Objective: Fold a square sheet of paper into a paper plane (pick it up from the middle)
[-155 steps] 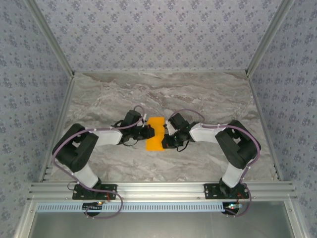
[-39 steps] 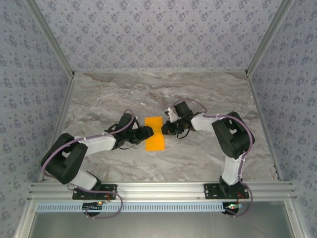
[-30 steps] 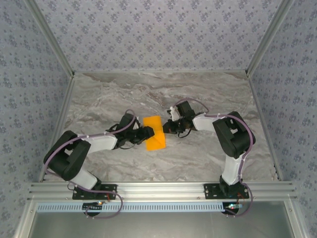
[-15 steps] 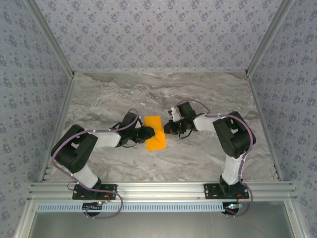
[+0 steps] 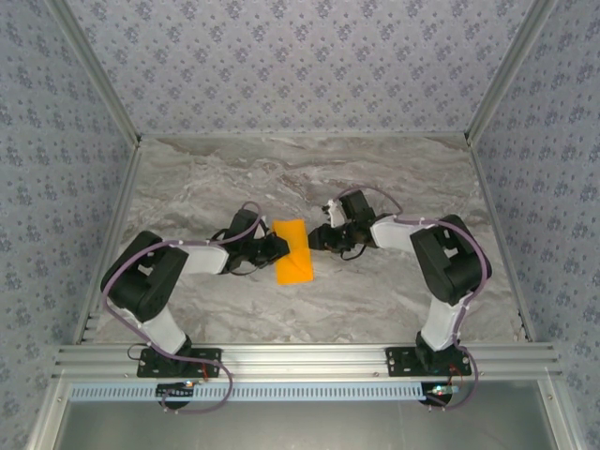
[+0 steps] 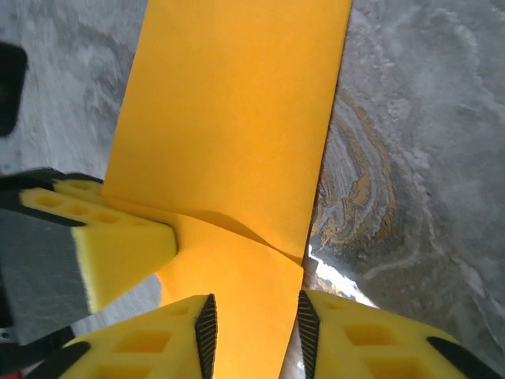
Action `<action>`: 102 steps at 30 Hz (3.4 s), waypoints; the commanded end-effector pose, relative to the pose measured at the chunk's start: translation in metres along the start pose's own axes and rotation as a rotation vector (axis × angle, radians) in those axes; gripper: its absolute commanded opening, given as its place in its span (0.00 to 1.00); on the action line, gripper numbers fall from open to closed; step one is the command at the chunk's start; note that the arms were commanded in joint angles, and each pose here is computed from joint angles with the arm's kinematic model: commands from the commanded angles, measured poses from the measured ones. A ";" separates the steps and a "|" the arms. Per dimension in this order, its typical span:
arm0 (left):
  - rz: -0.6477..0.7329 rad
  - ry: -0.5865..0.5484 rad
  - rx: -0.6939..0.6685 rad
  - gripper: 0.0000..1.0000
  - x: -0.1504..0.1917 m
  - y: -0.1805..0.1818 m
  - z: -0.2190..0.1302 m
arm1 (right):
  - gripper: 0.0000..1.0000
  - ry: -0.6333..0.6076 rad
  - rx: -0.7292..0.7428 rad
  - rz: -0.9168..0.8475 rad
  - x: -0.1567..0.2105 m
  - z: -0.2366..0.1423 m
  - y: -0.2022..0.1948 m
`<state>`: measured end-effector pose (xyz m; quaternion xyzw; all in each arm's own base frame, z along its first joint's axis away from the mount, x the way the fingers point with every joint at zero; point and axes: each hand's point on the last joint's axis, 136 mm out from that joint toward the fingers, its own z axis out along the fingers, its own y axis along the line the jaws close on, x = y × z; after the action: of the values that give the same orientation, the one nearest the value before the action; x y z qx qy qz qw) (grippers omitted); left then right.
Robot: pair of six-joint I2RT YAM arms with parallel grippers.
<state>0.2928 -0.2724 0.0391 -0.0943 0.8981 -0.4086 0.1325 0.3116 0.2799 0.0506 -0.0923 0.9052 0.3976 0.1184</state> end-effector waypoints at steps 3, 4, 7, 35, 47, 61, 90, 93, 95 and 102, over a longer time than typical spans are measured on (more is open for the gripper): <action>0.052 -0.017 0.030 0.14 -0.010 -0.012 -0.006 | 0.56 -0.085 0.058 0.016 -0.007 -0.030 0.004; 0.056 -0.017 0.027 0.15 -0.010 -0.012 -0.007 | 0.58 -0.102 0.068 0.015 -0.008 -0.035 0.005; 0.063 -0.015 0.021 0.16 -0.010 -0.011 -0.008 | 0.60 -0.138 0.098 0.009 -0.010 -0.049 0.007; 0.553 -0.315 -0.839 0.07 -0.065 -0.045 -0.229 | 0.59 -0.278 0.221 0.023 0.004 -0.106 0.014; 0.785 -0.290 -1.373 0.07 -0.080 -0.014 -0.161 | 0.60 -0.290 0.309 0.056 0.011 -0.117 -0.002; 0.849 -0.091 -1.246 0.10 -0.018 0.002 -0.030 | 0.61 -0.295 0.388 0.135 0.017 -0.124 -0.029; 0.511 0.192 -0.273 0.54 0.040 -0.070 0.021 | 0.61 -0.307 0.395 0.260 0.022 -0.123 -0.054; 0.526 0.178 -0.185 0.56 0.041 -0.096 0.008 | 0.61 -0.310 0.394 0.260 0.020 -0.124 -0.053; 0.535 0.154 -0.123 0.57 0.039 -0.114 -0.004 | 0.61 -0.313 0.393 0.260 0.019 -0.125 -0.052; 0.504 -0.015 -0.040 0.70 0.014 -0.143 -0.058 | 0.62 -0.320 0.378 0.247 0.014 -0.123 -0.046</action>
<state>0.2635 -0.3408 0.1658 0.1524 0.9069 -0.3309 0.2117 0.2885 0.1518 0.0907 0.1037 0.9410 0.2325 0.2231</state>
